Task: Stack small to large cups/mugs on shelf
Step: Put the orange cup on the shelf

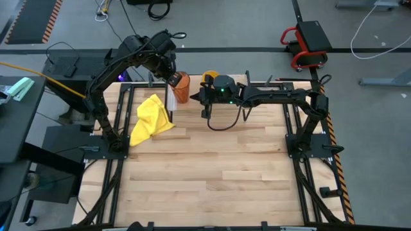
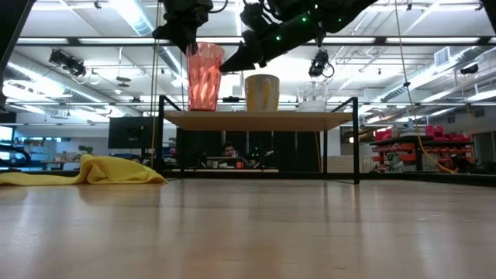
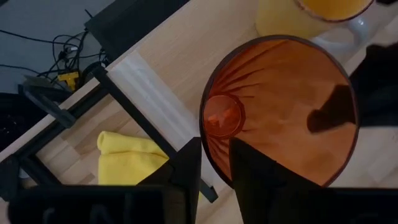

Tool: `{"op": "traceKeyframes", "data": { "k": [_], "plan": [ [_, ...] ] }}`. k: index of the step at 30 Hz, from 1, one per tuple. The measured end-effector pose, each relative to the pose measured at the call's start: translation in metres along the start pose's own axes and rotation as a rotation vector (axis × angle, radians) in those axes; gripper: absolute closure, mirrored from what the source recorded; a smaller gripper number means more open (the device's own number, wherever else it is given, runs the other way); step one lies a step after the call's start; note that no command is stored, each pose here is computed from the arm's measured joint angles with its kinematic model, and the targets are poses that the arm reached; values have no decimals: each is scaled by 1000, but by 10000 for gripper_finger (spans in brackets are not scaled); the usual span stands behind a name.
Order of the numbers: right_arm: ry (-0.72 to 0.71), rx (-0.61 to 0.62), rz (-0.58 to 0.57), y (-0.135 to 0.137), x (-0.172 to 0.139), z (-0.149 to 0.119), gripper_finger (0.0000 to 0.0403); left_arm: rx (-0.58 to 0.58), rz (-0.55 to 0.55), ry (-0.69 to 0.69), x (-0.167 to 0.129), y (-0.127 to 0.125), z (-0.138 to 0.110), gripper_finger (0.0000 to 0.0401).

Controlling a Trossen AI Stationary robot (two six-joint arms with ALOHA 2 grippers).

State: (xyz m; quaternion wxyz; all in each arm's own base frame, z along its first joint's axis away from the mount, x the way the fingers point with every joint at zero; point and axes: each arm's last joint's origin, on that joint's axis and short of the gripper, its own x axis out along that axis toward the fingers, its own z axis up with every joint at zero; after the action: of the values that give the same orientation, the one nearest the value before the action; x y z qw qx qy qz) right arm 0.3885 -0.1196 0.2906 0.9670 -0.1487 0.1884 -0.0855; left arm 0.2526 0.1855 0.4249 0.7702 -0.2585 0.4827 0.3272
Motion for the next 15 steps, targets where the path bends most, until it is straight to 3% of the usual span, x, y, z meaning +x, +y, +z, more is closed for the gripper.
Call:
{"op": "traceKeyframes", "data": {
  "k": [15],
  "plan": [
    [-79,-18,-11,5,0,10,400,-1,-6,-36,0,-1,3,309]
  ]
}}
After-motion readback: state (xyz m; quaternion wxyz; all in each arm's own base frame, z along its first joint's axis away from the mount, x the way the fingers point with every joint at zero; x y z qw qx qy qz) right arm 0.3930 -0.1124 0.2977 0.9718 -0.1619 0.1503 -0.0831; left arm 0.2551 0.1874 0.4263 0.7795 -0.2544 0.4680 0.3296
